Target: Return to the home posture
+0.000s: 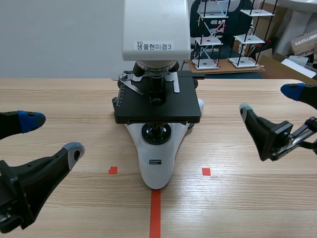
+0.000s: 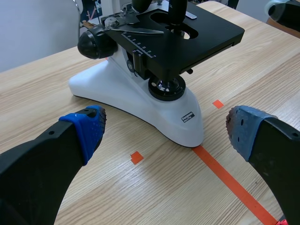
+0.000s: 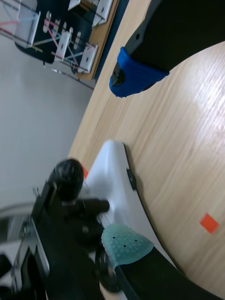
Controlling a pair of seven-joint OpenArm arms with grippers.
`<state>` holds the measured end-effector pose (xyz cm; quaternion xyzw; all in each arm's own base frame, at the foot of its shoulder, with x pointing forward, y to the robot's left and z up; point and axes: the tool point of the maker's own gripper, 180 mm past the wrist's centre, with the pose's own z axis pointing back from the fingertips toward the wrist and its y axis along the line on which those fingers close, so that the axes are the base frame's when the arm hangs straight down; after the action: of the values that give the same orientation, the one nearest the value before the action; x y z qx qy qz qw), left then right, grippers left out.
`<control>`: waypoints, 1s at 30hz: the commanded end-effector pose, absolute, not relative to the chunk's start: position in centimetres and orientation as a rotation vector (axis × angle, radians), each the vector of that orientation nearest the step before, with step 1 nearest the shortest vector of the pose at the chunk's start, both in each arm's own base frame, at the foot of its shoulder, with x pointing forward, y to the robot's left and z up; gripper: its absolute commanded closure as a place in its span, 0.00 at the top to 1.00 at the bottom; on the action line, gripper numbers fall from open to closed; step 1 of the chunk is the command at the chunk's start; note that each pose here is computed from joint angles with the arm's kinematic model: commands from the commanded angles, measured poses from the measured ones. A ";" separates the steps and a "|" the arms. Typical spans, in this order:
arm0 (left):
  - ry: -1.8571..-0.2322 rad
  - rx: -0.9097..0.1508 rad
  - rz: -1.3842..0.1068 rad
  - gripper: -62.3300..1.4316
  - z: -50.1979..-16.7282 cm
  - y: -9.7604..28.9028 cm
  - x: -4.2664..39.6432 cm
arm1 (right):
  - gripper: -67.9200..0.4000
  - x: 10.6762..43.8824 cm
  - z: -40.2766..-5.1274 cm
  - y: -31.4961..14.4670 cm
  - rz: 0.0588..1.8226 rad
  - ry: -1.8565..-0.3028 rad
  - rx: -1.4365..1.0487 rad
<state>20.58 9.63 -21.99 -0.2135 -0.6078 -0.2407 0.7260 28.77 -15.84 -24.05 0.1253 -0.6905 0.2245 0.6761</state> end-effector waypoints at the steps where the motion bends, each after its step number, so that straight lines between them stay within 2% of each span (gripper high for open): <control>1: -1.361 -0.480 -0.521 0.87 -21.5 9.6 20.7 | 0.90 28.4 -23.9 -15.7 0.519 -1.537 0.279; 12: -1.361 -0.480 -0.521 0.87 -21.5 9.6 20.7 | 0.90 23.3 -24.1 -12.0 0.518 -1.466 0.372; 30: -1.361 -0.480 -0.521 0.87 -21.5 9.6 20.7 | 0.90 23.0 -23.8 -11.8 0.518 -1.470 0.374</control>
<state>20.58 9.63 -21.99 -0.2134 -0.6078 -0.2406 0.7260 22.51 -11.92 -25.14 0.1671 -0.6414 0.2292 0.7128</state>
